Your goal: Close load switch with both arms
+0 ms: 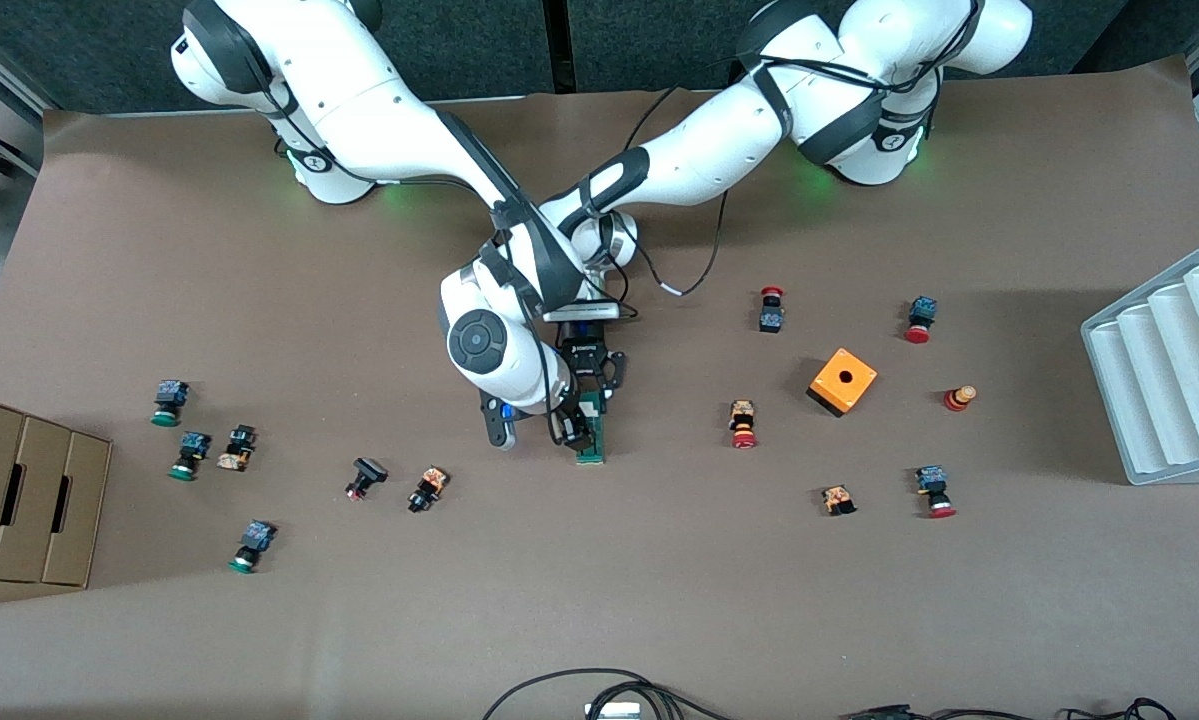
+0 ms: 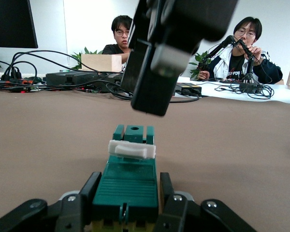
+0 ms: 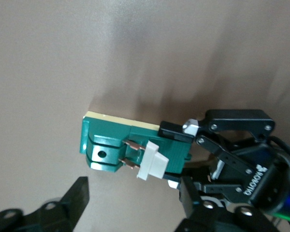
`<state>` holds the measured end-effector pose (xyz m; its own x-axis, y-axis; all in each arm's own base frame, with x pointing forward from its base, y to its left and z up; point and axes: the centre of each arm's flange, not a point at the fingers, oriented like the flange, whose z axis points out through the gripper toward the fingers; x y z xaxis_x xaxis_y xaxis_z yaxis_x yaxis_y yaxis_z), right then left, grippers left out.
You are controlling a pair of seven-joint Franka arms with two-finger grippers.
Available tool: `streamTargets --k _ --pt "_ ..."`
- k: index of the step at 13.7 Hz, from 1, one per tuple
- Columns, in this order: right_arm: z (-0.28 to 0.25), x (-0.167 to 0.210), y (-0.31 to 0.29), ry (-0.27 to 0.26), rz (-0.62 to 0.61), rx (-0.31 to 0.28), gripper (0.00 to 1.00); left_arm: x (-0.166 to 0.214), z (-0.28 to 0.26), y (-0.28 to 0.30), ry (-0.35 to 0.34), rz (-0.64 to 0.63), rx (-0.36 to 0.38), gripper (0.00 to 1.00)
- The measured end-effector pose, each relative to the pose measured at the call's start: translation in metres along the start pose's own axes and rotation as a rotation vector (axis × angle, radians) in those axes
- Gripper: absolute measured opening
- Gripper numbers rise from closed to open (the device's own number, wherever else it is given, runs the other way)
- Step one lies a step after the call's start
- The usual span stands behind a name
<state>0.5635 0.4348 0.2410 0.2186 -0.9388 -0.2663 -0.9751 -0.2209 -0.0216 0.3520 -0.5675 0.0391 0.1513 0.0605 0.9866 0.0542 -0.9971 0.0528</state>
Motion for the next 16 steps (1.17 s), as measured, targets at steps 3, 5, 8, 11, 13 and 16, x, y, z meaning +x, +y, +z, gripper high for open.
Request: streamTargets --k 3,5,8,11,13,16 --pt "0.012 -0.001 0.002 0.006 -0.003 0.002 0.81 0.000 0.000 0.000 0.000 0.000 0.000 0.56" --pt "0.020 -0.006 0.006 0.010 -0.005 0.001 0.76 0.000 0.000 0.000 0.000 0.000 0.000 0.56" --pt "0.026 -0.013 0.013 0.014 -0.011 -0.009 0.74 0.000 0.000 0.000 0.000 0.000 0.000 0.56" --pt "0.029 -0.016 0.017 0.016 -0.015 -0.015 0.71 0.000 0.000 0.000 0.000 0.000 0.000 0.56" --pt "0.031 -0.014 0.017 0.023 -0.018 -0.016 0.69 0.000 0.000 0.000 0.000 0.000 0.000 0.56" --pt "0.029 -0.008 0.015 0.031 -0.016 -0.012 0.62 0.000 0.000 0.000 0.000 0.000 0.000 0.56"
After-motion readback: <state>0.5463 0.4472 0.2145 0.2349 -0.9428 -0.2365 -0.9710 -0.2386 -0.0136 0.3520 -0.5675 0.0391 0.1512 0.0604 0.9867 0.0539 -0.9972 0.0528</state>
